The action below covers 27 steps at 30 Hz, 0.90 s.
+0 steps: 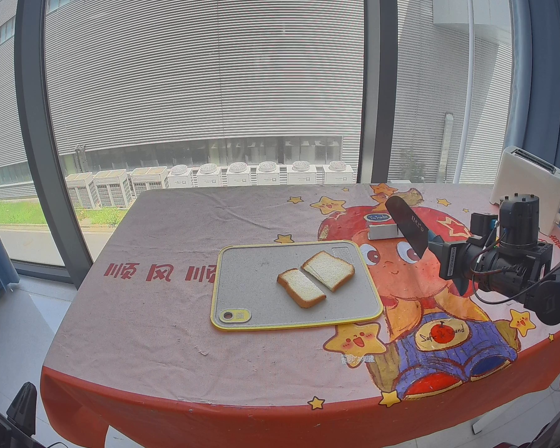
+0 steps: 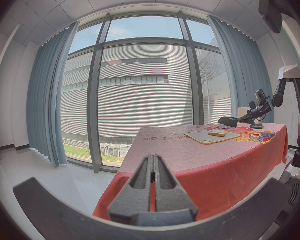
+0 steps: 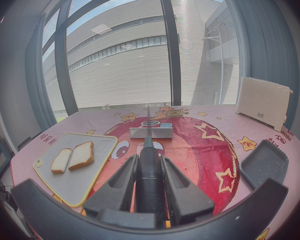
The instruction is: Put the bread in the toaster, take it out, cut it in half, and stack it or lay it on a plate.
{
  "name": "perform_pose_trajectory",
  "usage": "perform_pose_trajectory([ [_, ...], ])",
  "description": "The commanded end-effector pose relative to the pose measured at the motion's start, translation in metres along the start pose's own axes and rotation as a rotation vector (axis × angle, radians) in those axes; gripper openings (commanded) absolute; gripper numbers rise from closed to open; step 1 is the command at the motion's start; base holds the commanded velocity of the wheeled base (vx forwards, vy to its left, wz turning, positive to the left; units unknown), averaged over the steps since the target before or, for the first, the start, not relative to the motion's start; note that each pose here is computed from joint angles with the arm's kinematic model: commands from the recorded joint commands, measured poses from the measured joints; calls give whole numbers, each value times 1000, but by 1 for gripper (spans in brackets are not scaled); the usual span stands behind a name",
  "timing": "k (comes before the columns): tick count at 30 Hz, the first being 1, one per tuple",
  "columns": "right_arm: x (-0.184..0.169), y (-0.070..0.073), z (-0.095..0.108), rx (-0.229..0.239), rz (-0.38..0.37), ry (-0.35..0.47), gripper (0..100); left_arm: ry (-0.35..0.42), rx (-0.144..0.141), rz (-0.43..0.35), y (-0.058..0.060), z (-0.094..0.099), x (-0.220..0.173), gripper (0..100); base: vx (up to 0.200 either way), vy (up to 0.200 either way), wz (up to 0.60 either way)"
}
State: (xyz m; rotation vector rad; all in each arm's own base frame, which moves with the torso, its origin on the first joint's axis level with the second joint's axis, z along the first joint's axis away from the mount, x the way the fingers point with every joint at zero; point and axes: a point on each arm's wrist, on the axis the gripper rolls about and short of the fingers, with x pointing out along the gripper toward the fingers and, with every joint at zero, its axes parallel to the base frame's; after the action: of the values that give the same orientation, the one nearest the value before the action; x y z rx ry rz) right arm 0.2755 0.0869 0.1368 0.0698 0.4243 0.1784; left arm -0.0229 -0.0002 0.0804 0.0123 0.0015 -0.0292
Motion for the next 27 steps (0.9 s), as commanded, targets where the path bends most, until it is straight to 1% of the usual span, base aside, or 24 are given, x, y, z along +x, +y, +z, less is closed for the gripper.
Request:
perform_pose_trajectory([
  [1,0,1,0,-1,3,-1,0,1,0,0,0,-5,0,0,0,0,0],
  [13,1,6,-7,-11,-1,24,0,1,0,0,0,-5,0,0,0,0,0],
  [16,2,5,-8,-12,-13,28,0,1,0,0,0,-5,0,0,0,0,0],
  [18,2,9,-11,-20,-15,33,0,1,0,0,0,-5,0,0,0,0,0],
  [25,1,11,-14,-26,-16,41,0,1,0,0,0,-5,0,0,0,0,0],
  [27,0,12,-15,-28,-27,44,0,1,0,0,0,-5,0,0,0,0,0],
])
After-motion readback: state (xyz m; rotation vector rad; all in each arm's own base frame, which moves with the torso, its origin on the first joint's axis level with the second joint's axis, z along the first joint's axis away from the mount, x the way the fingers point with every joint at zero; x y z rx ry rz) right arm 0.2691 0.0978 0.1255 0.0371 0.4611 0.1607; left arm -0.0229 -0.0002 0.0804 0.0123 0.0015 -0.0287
